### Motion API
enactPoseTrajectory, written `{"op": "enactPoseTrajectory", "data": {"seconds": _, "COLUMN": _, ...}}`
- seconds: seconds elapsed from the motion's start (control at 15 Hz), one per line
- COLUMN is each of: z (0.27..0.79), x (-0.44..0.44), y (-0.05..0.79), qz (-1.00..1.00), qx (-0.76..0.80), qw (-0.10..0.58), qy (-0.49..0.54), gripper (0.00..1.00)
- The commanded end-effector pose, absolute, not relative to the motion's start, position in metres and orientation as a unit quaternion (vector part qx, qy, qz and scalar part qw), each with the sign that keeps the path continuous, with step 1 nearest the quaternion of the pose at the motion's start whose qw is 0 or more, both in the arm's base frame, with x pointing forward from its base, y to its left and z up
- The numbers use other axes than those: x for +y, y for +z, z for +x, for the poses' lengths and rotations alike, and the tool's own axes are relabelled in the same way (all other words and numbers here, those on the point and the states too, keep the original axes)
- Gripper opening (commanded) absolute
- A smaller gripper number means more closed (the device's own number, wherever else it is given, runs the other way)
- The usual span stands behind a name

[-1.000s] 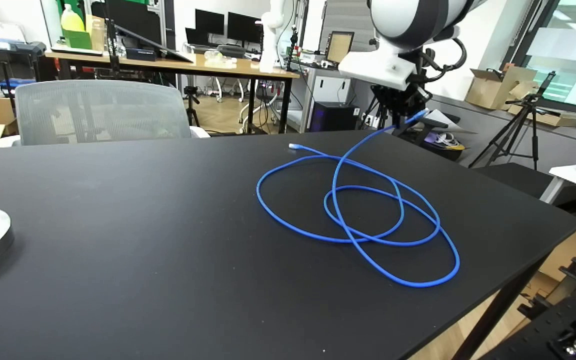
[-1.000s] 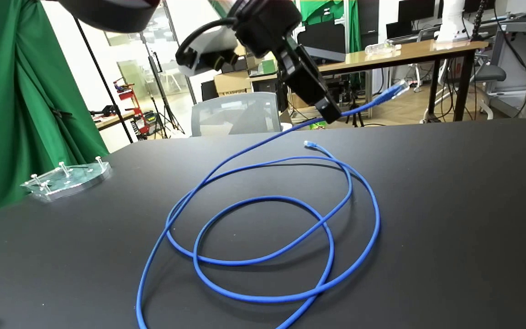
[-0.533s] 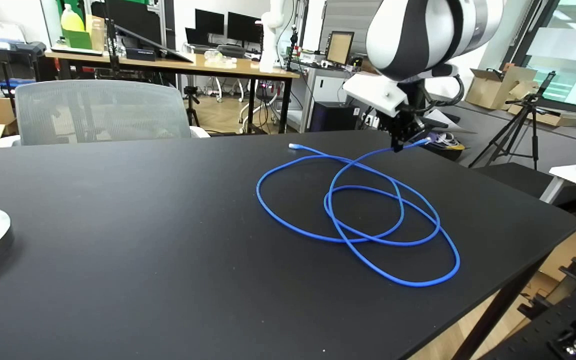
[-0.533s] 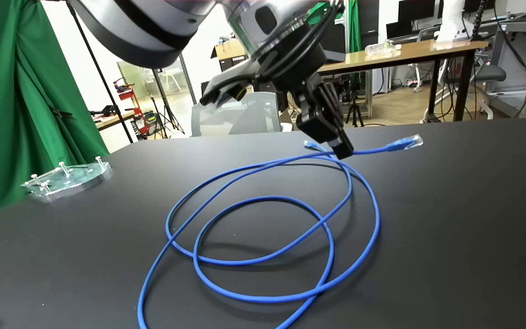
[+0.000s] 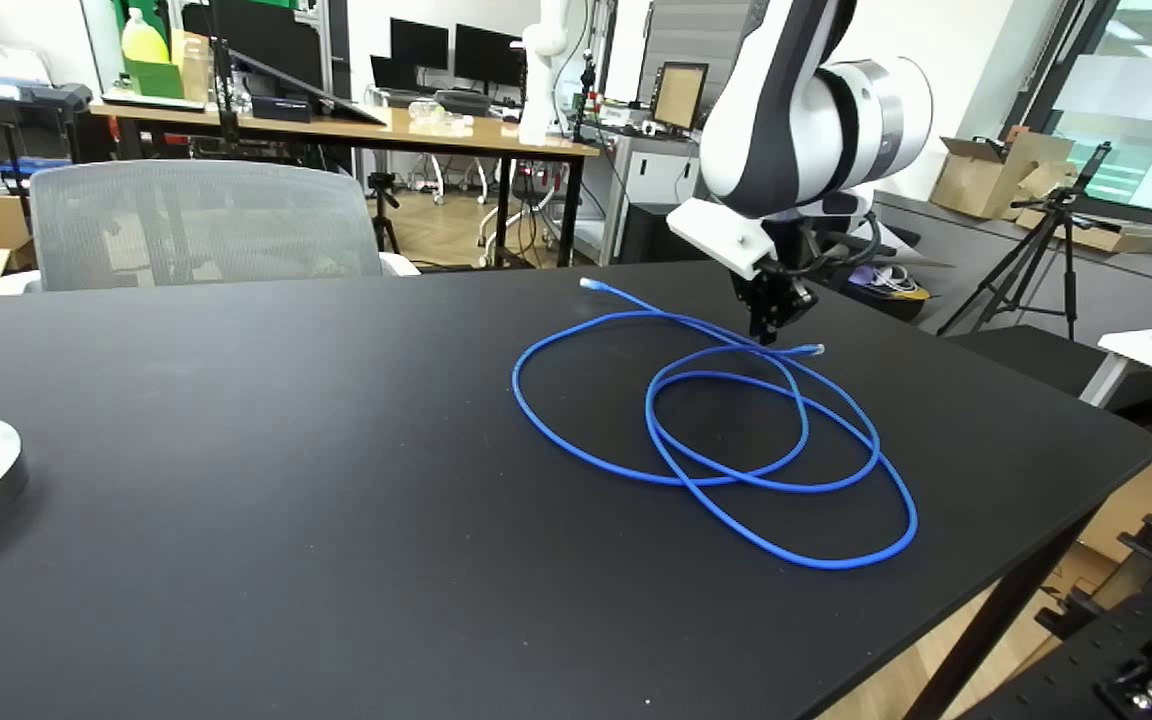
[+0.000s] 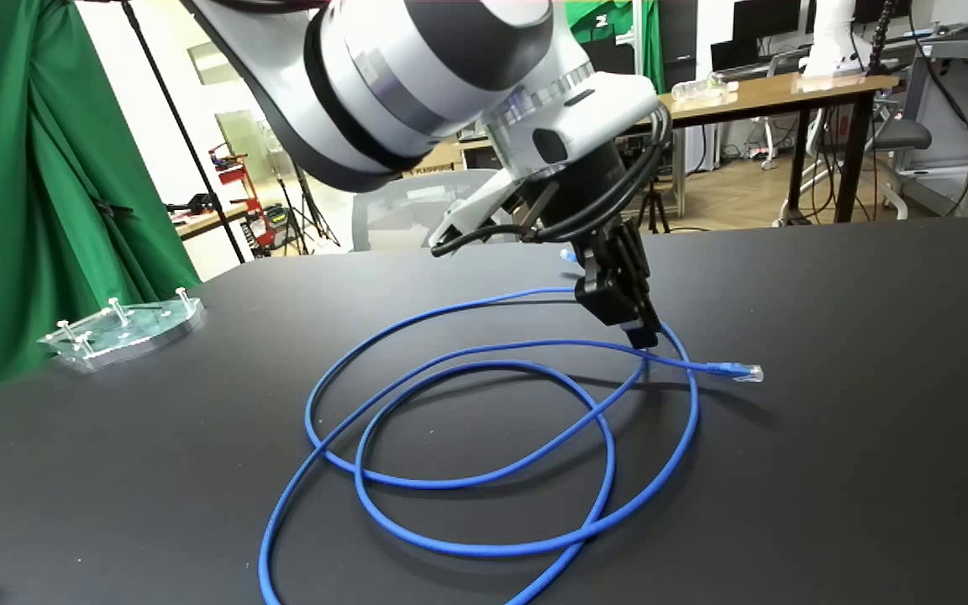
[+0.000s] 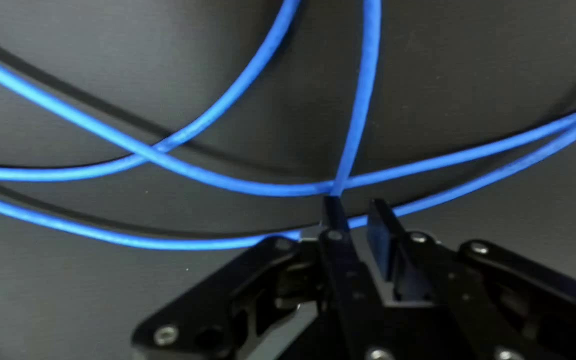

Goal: Move the left sided end of the cable to the right

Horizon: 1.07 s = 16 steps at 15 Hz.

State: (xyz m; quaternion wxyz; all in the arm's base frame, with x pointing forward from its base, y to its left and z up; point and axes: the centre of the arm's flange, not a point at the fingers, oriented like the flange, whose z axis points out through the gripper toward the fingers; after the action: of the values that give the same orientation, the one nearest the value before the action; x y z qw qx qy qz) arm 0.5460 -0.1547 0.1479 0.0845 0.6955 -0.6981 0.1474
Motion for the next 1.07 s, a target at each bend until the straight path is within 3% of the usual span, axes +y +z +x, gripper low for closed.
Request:
{"op": "enactPoseTrajectory", "data": {"seconds": 0.0, "z": 0.567, "x": -0.154, "y": 0.151, "qz": 0.708, "qx": -0.685, "qw": 0.069, "qy": 0.154, "gripper": 0.51}}
{"op": "enactPoseTrajectory", "data": {"seconds": 0.47, "z": 0.571, "x": -0.094, "y": 0.197, "qz": 0.805, "qx": -0.566, "qw": 0.072, "qy": 0.164, "gripper": 0.98}}
{"op": "enactPoseTrajectory", "data": {"seconds": 1.0, "z": 0.531, "x": -0.024, "y": 0.254, "qz": 0.907, "qx": -0.39, "qw": 0.122, "qy": 0.101, "gripper": 1.0}}
